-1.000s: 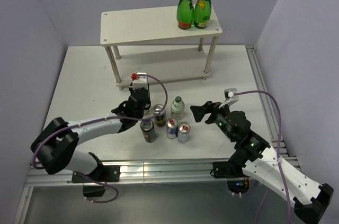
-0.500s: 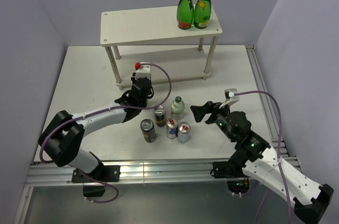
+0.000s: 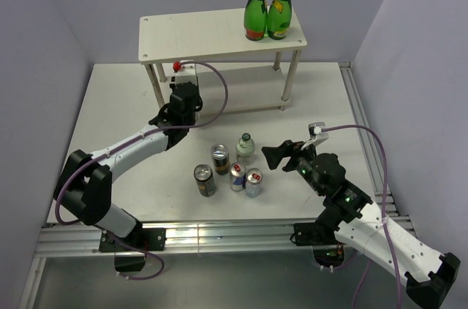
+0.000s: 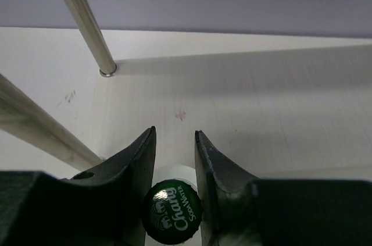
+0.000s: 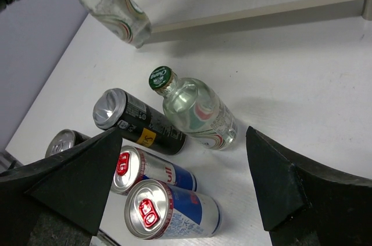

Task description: Place and organize the beverage onto the shelf

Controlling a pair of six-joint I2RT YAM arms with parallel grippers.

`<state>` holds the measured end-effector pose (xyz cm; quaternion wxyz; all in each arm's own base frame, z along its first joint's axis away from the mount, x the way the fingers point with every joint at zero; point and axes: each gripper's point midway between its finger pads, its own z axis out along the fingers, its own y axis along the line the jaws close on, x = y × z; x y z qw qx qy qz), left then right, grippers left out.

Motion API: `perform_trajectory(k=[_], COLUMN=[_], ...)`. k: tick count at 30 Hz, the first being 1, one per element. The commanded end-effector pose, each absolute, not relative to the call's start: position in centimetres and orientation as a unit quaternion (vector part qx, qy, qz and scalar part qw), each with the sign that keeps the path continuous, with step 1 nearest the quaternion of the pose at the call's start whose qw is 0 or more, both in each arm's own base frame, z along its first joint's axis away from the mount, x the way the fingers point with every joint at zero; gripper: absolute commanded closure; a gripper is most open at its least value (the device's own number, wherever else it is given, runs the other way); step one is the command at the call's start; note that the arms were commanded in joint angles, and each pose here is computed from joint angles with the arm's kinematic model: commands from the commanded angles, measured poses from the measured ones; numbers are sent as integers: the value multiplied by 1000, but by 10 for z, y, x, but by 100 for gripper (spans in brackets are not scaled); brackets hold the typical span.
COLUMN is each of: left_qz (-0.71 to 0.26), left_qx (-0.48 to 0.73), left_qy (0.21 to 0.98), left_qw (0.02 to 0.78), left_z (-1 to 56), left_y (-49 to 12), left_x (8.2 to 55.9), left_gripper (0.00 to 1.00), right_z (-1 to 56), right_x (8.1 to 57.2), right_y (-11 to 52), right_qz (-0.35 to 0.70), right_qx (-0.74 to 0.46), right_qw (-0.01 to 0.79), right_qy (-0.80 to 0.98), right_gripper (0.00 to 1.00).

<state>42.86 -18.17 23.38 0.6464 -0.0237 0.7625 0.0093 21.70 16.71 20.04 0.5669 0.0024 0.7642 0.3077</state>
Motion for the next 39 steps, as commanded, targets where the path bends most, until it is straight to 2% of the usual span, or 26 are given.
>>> perform_trajectory(k=[1,21,33,39], left_qz=[-40,41,37,32], left_qx=[-76,-117,-132,-143], left_qy=[689,660,687,696], left_qw=[720,741,713,703], left_z=[317,302,285,256], left_y=[-180,-146,-137,-131], left_x=[453,522,507,492], left_gripper=[100,100,100,100], right_z=[207,199,201,202], right_x=[218,217,217,213], right_y=[171,178,177,176], right_qz=[317,324,325,332], right_qx=[-4,-14,-12,-12], right_qw=[578,564,566,566], right_qy=[752,759,758,755], right_gripper=[6,6,6,6])
